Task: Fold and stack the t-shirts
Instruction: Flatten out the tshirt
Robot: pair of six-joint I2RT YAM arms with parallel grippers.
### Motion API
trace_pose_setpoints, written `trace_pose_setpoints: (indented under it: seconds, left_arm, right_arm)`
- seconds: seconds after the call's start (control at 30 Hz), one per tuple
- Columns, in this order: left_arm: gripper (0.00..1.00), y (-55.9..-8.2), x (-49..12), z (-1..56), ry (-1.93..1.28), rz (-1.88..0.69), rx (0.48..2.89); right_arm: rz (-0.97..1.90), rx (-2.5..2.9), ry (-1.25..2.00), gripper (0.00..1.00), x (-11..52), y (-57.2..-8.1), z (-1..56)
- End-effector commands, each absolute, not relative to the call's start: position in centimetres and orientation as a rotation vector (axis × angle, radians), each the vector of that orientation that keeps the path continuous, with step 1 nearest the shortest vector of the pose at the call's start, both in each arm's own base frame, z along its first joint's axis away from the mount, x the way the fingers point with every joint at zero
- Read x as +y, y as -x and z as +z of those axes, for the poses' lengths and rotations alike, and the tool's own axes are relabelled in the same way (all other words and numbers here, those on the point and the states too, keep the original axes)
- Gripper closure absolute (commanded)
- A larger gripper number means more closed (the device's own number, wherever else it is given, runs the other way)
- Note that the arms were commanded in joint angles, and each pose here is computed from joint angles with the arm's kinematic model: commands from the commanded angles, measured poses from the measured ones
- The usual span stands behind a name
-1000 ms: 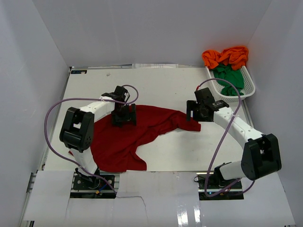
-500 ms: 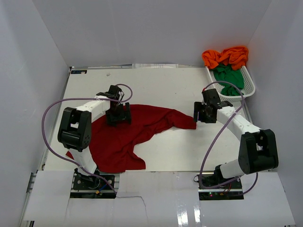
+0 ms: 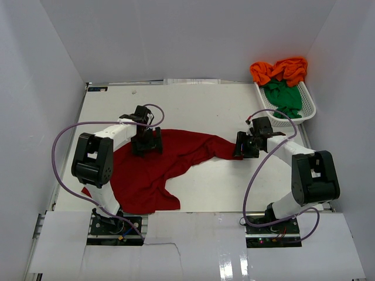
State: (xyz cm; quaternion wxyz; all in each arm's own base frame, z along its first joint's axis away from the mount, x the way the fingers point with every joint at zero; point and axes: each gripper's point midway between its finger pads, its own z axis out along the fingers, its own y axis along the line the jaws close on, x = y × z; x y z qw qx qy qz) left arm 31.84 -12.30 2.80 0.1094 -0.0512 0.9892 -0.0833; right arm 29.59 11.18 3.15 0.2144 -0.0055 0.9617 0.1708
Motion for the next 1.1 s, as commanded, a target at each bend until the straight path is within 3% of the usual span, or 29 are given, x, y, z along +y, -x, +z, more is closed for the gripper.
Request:
trace_pose_setpoints:
  seconds: [0.0,0.47,0.67,0.77,0.87,0.9,1.07]
  left_arm:
    - [0.02,-31.4,-11.9,3.0,0.147,-0.241,2.907]
    - [0.02,-31.3,-11.9,2.9,0.145,-0.238,2.906]
    - [0.02,-31.3,-11.9,2.8,0.144,-0.241,2.91]
    - [0.02,-31.3,-12.0,2.7,0.142,-0.242,2.913]
    - [0.02,-31.3,-12.0,2.8,0.144,-0.245,2.912]
    - [0.02,-31.3,-12.0,2.8,0.142,-0.245,2.911]
    - [0.02,-31.2,-12.1,2.8,0.137,-0.245,2.913]
  right_arm:
    - [0.515,2.621,0.033,0.39,11.6,-30.6,3.2]
    - [0.517,2.619,0.011,0.41,10.9,-31.5,2.3]
    - [0.538,2.618,0.009,0.63,11.1,-31.7,2.1]
    - [0.539,2.618,0.009,0.66,11.1,-31.6,2.1]
    - [0.543,2.609,0.009,0.82,11.1,-31.6,2.5]
    - [0.545,2.606,0.01,0.92,11.1,-31.6,2.6]
    - [0.573,2.565,0.035,0.92,11.5,-31.5,4.4]
